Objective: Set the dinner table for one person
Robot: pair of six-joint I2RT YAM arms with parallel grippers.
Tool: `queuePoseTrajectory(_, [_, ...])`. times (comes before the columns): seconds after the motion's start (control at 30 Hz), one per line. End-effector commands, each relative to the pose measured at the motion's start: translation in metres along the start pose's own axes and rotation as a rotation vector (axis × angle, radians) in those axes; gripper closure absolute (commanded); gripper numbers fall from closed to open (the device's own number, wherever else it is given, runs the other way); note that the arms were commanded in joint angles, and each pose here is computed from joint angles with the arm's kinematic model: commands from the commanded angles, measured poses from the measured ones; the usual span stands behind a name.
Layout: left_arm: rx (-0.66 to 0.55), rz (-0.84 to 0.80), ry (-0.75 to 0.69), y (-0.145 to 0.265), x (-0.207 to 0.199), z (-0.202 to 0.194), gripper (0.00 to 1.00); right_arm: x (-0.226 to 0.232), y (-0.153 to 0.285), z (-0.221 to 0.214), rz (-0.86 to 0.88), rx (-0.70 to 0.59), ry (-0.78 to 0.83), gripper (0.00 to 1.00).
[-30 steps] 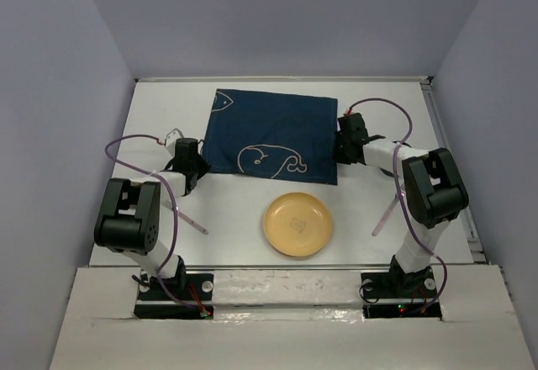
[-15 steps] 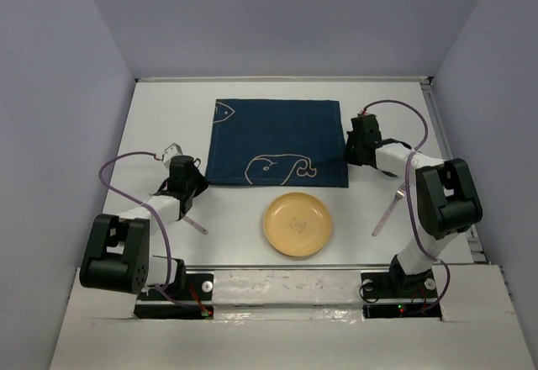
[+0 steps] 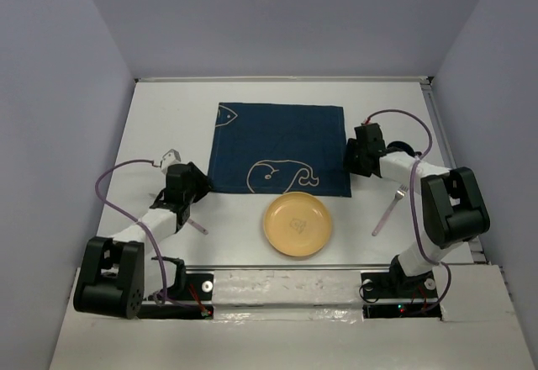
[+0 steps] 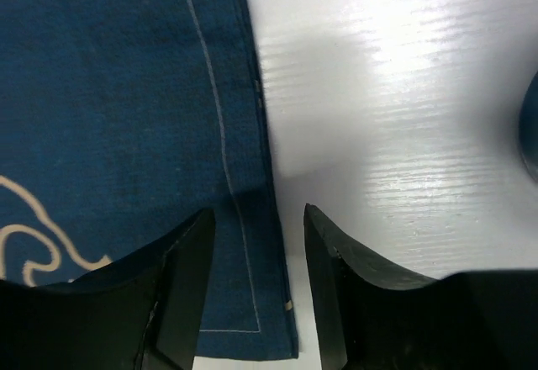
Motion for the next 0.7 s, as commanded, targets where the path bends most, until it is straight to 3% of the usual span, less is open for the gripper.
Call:
queuePoseTrajectory(0.0, [-0.042, -0.067, 0.018, 0.015, -0.006, 0.005, 0.41, 0.01, 0.028, 0.026, 0.095, -0.115, -0.015, 0.44])
queuePoseTrajectory(0.13, [-0.113, -0.156, 0.023, 0.038, -0.021, 0.016, 0.37, 0.035, 0.054, 0.016, 0.226, -0.13, 0.045, 0.41])
queuePoseTrajectory(0.37, [-0.175, -0.291, -0.043, 0.072, -0.052, 0.037, 0.37, 0.067, 0.086, -0.056, 0.446, -0.001, 0.192, 0.41])
queuePoseTrajectory(0.5, [-0.217, -0.229, -0.055, 0.066, -0.047, 0.042, 0.37, 0.056, 0.092, -0.087, 0.442, 0.068, 0.196, 0.41])
queuePoseTrajectory(0.67, [-0.163, -0.106, -0.064, 0.039, -0.035, 0.034, 0.33, 0.047, 0.095, -0.109, 0.435, 0.133, 0.182, 0.41])
Point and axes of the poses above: each gripper's point midway between its finger pads, its own y axis back along the fingers, its own x axis along the line the jaws close on, z = x × y, the point moved 7 cm from there along y, back along the fingers, and after that the axes turned 6 degrees about y, right-handed, at the moved point
